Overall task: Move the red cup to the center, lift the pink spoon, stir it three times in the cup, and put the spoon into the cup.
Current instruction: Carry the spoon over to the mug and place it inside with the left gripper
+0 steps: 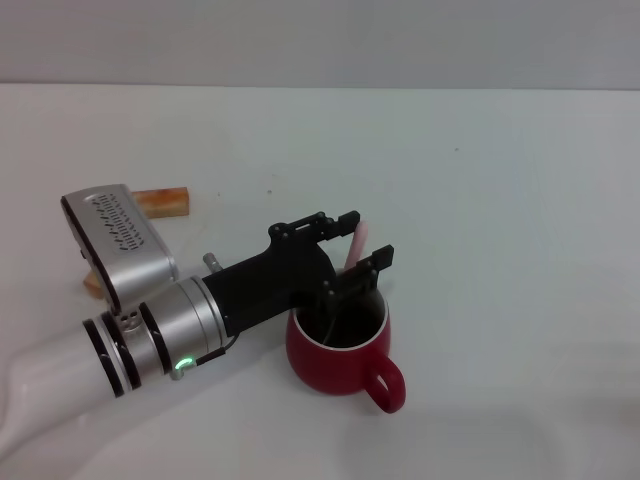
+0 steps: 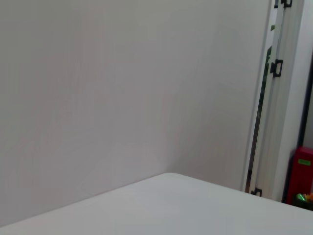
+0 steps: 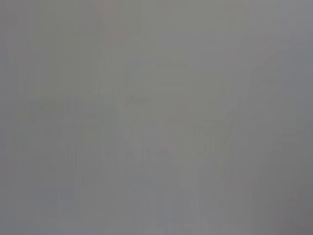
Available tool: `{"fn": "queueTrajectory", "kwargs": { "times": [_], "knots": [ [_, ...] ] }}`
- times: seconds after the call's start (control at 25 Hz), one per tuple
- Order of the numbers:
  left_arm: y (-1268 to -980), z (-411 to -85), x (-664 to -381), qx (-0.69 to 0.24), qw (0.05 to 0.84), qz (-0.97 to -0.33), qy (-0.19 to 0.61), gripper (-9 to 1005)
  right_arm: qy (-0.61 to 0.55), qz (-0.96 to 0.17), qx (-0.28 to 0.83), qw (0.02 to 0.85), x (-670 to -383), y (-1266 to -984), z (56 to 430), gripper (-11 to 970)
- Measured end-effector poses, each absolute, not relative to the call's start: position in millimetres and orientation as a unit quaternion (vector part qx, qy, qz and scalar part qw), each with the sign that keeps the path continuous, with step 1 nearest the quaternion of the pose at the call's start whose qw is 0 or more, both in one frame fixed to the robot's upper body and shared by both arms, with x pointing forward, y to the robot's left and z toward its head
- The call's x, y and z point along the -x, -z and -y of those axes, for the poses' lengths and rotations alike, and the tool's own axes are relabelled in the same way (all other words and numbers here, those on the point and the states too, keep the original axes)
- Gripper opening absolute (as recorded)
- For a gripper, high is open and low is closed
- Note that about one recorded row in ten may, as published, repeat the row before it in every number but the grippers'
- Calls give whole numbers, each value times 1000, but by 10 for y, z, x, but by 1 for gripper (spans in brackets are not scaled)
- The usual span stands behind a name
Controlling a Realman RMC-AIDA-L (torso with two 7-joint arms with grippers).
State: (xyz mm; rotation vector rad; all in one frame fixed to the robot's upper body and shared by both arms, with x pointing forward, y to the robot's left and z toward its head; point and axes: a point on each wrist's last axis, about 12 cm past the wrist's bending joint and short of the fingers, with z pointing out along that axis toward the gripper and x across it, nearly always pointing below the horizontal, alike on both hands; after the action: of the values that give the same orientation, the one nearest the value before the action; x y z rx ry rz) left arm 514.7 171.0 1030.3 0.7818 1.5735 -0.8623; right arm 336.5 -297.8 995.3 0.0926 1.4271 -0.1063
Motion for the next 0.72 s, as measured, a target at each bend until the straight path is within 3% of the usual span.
{"fn": "queueTrajectory", "kwargs": {
  "times": [0.6, 0.72],
  "knots": [
    [-10320, -1685, -5153, -342, 564, -659, 361, 332, 50, -655, -43, 753, -3349, -9950, 2984, 326],
    [-10318, -1688, -5149, -344, 566, -658, 359, 245, 51, -655, -42, 753, -3349, -9950, 2986, 327]
  ]
}}
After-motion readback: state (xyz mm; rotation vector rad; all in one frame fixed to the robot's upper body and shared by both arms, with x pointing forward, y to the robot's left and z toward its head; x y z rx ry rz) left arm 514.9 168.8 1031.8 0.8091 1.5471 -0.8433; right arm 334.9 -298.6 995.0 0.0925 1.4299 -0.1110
